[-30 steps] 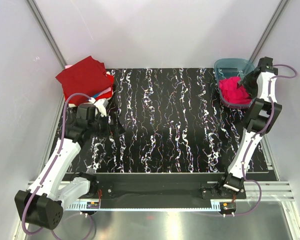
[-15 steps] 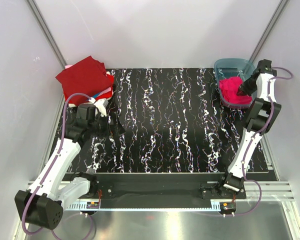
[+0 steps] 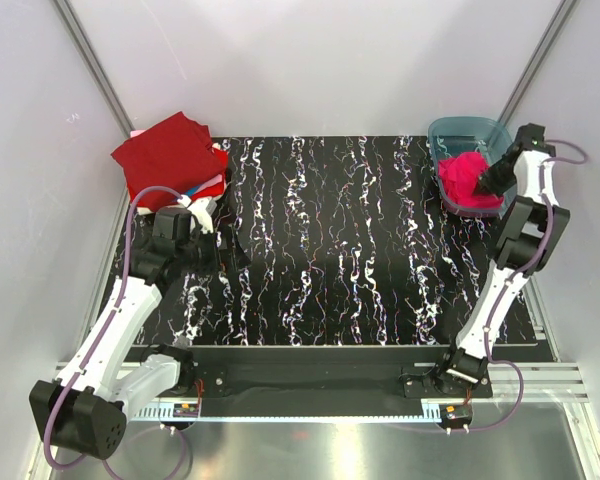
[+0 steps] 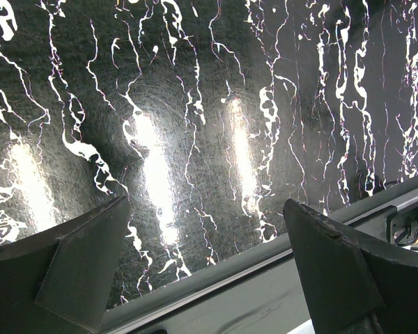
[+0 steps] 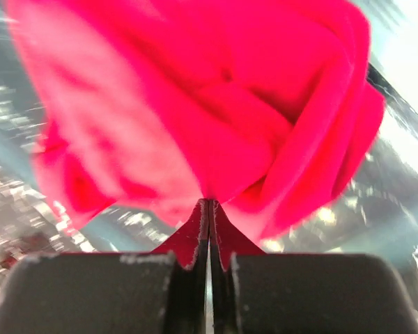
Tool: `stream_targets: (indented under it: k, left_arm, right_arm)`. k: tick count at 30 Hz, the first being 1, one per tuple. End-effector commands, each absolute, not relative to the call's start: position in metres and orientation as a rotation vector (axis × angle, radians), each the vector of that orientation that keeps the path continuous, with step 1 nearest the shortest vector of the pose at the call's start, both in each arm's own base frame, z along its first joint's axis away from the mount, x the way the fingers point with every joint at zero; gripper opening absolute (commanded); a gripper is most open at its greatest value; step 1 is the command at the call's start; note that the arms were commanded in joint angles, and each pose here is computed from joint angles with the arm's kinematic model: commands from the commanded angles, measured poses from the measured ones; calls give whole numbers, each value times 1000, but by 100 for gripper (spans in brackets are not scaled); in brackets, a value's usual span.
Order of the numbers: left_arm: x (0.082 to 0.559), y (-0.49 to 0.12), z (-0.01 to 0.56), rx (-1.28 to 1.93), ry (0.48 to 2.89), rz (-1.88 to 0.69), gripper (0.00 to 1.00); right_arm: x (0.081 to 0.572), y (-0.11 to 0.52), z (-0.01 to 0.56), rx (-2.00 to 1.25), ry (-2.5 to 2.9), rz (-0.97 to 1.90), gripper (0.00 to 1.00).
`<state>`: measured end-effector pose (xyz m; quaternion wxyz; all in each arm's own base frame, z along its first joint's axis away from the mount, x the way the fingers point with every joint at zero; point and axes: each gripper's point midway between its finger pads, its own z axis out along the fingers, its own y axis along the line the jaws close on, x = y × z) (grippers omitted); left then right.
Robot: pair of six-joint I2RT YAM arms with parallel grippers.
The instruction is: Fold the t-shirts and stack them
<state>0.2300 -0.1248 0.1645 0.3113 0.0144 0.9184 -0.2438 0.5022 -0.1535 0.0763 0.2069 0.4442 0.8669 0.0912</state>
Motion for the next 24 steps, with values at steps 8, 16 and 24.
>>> stream_targets:
  k: [8, 16, 24]
  left_arm:
    - [239, -126, 175, 58, 2373, -632, 99]
    - [239, -125, 178, 59, 2360, -630, 99]
    - [238, -126, 179, 67, 2355, -640, 99]
  right_arm:
    - [494, -131, 287, 980, 2016, 328, 0]
    - [494, -135, 262, 996, 2082, 285, 65]
    - [511, -156, 199, 1046, 2197, 176, 100]
